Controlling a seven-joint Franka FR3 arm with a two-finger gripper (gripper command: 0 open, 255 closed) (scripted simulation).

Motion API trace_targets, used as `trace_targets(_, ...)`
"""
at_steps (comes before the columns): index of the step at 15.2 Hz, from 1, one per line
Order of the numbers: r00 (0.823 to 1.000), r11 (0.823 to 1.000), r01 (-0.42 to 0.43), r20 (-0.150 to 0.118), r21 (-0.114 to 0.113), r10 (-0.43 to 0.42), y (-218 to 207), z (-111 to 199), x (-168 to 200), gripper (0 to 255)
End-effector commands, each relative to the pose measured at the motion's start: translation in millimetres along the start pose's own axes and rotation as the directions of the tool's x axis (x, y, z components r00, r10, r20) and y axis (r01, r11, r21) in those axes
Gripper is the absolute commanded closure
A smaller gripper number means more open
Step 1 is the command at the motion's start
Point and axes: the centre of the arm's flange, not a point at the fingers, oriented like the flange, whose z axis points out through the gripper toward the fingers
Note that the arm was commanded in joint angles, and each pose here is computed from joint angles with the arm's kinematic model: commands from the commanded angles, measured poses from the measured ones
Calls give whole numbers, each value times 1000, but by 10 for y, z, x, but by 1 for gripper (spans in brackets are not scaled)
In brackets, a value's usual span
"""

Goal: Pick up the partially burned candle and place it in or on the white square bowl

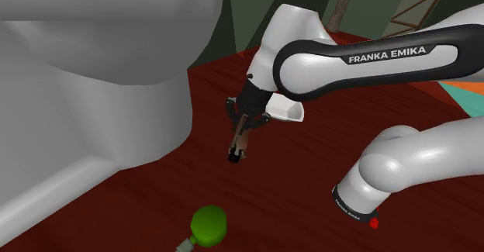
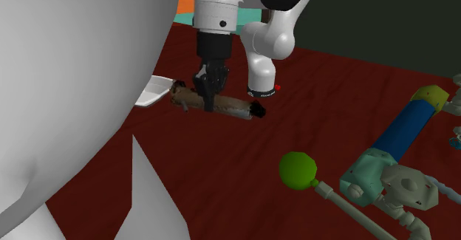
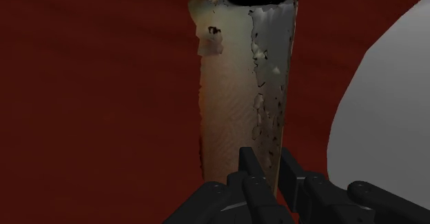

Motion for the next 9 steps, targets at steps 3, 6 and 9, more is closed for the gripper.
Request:
trace_targets(3, 1000, 1000, 2, 0, 0, -2, 145, -31, 479, 255)
trace_targets(6, 1000, 1000, 2, 0, 0, -2, 268, -53, 855, 255)
trace_targets(9, 1000, 1000, 2, 0, 0, -2, 392, -74, 1230, 255)
